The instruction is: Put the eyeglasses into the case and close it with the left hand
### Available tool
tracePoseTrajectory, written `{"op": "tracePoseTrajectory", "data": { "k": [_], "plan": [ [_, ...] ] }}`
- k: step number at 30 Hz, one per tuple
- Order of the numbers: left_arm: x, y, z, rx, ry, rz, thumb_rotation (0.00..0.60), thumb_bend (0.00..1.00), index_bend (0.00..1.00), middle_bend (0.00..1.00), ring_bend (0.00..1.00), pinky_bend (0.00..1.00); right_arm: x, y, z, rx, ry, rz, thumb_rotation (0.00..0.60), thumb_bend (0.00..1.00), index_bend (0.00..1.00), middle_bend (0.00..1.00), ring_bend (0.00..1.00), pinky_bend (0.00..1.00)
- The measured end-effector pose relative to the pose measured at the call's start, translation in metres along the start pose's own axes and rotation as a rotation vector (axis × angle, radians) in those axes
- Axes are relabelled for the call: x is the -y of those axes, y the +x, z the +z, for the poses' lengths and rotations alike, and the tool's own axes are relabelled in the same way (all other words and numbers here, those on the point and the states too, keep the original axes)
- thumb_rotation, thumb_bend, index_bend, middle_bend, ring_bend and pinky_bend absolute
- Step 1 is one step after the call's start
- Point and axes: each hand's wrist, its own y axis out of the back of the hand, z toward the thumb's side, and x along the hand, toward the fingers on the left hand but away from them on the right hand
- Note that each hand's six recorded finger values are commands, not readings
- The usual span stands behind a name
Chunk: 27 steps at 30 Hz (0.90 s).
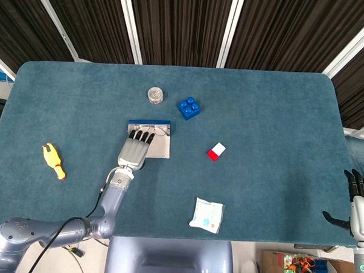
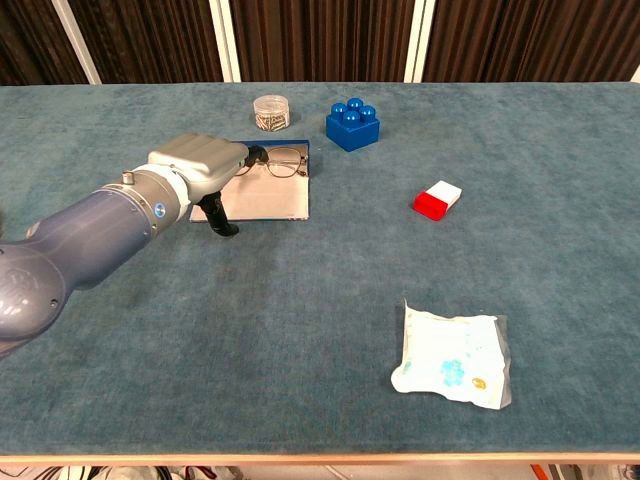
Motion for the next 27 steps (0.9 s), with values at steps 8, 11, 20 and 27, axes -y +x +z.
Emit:
{"op": "tracePoseTrajectory", "data": {
  "k": [8, 11, 20, 27],
  "plan": [
    [-0.0013, 0.0037, 0.0046, -0.002, 0.017, 0.011, 0.6, 0.16, 0.12, 0.13, 0.08, 0.12, 0.0004, -0.0001, -0.0003, 0.003, -0.002, 0.002, 0.6, 0.05, 0.07, 0.0, 0.09, 0.22],
    [-0.0011, 0.0048, 0.0048, -0.006, 0.027, 0.015, 0.6, 0.16, 0.12, 0.13, 0.08, 0.12, 0.0003, -0.0002, -0.0002, 0.003, -0.001, 0.003, 0.6, 0.05, 0.07, 0.0, 0.09, 0.22],
    [-0.0001, 0.007, 0.0065, -0.007, 0.034, 0.02, 0.6, 0.16, 0.12, 0.1, 0.08, 0.12, 0.0001, -0.0002, -0.0003, 0.004, -0.002, 0.005, 0.6, 0.05, 0.08, 0.0, 0.09, 0.22],
    [0.0005, 0.0096, 0.0054, -0.015, 0.039, 0.028, 0.6, 0.32, 0.13, 0.09, 0.08, 0.12, -0.0006, -0.0005, -0.0004, 0.005, -0.005, 0.002, 0.6, 0.06, 0.08, 0.0, 0.09, 0.22]
  ]
}}
